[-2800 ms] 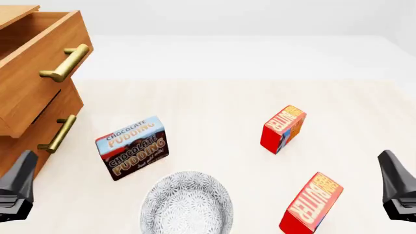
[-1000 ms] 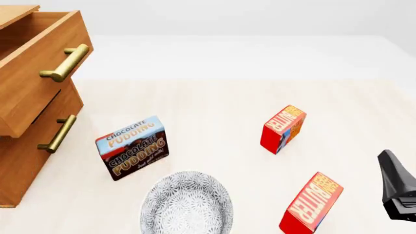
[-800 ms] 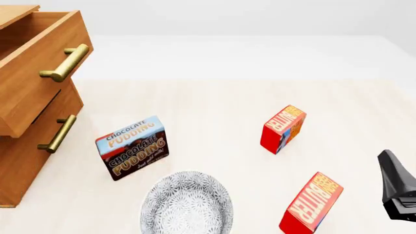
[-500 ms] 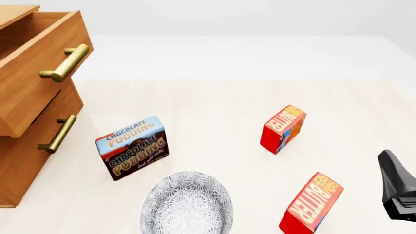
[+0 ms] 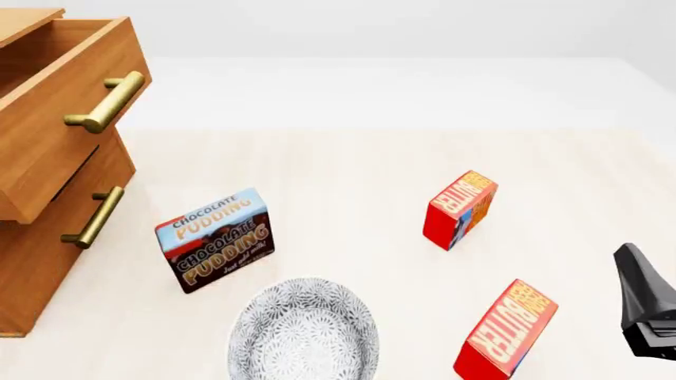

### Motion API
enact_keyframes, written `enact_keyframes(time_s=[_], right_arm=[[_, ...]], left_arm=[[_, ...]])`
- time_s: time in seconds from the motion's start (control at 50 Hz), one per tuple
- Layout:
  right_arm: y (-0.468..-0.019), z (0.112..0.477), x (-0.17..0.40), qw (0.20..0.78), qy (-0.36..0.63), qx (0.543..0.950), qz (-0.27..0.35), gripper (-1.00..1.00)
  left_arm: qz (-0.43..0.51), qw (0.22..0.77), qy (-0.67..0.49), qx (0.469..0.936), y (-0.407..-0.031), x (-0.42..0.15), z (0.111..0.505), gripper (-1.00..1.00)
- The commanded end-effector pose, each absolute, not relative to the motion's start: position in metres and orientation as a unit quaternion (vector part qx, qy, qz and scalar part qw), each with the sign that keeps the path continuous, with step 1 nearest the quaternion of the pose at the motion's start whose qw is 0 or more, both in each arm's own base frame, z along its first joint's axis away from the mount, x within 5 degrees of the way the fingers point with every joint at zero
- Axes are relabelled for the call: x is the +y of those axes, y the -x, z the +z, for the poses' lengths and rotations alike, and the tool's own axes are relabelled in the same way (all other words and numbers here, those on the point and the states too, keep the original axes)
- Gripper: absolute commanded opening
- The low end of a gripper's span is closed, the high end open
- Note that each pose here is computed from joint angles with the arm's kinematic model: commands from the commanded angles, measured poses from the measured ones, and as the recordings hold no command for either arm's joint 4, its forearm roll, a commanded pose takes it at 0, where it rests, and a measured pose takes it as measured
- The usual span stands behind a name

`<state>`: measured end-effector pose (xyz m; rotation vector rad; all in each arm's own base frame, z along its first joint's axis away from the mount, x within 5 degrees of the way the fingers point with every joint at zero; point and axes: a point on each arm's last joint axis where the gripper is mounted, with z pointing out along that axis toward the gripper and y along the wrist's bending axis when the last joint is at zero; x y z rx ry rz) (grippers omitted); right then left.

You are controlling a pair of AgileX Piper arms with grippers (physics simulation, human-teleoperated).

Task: Put the butter at the front in the top drawer of the cabinet and close it.

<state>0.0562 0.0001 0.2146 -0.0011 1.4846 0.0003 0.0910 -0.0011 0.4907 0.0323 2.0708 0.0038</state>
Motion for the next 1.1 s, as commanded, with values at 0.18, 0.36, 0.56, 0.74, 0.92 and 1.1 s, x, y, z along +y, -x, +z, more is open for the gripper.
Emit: enact_keyframes(time_s=[0.18, 0.36, 0.56, 0.74, 0.92, 1.1], right_arm=[[-0.056, 0.214, 0.000, 0.737, 0.000, 0.676, 0.000, 1.00], [-0.056, 0.214, 0.000, 0.737, 0.000, 0.676, 0.000, 1.00], [-0.056, 0.214, 0.000, 0.737, 0.000, 0.676, 0.000, 1.00], [-0.056, 0.214, 0.000, 0.737, 0.000, 0.676, 0.000, 1.00], [-0.056, 0.216, 0.000, 0.737, 0.000, 0.676, 0.000, 1.00], [-0.056, 0.216, 0.000, 0.737, 0.000, 0.676, 0.000, 1.00]], left_arm=[[0.005, 0.465, -0.006, 0.885, -0.132, 0.001, 0.485, 1.00], [0.001, 0.452, 0.001, 0.892, -0.147, 0.000, 0.484, 1.00], [-0.006, 0.437, 0.016, 0.899, -0.158, 0.001, 0.478, 1.00], [-0.006, 0.426, 0.017, 0.904, -0.174, 0.001, 0.477, 1.00], [-0.004, 0.419, 0.022, 0.908, -0.188, 0.003, 0.477, 1.00], [-0.001, 0.411, 0.033, 0.911, -0.202, 0.007, 0.473, 1.00]])
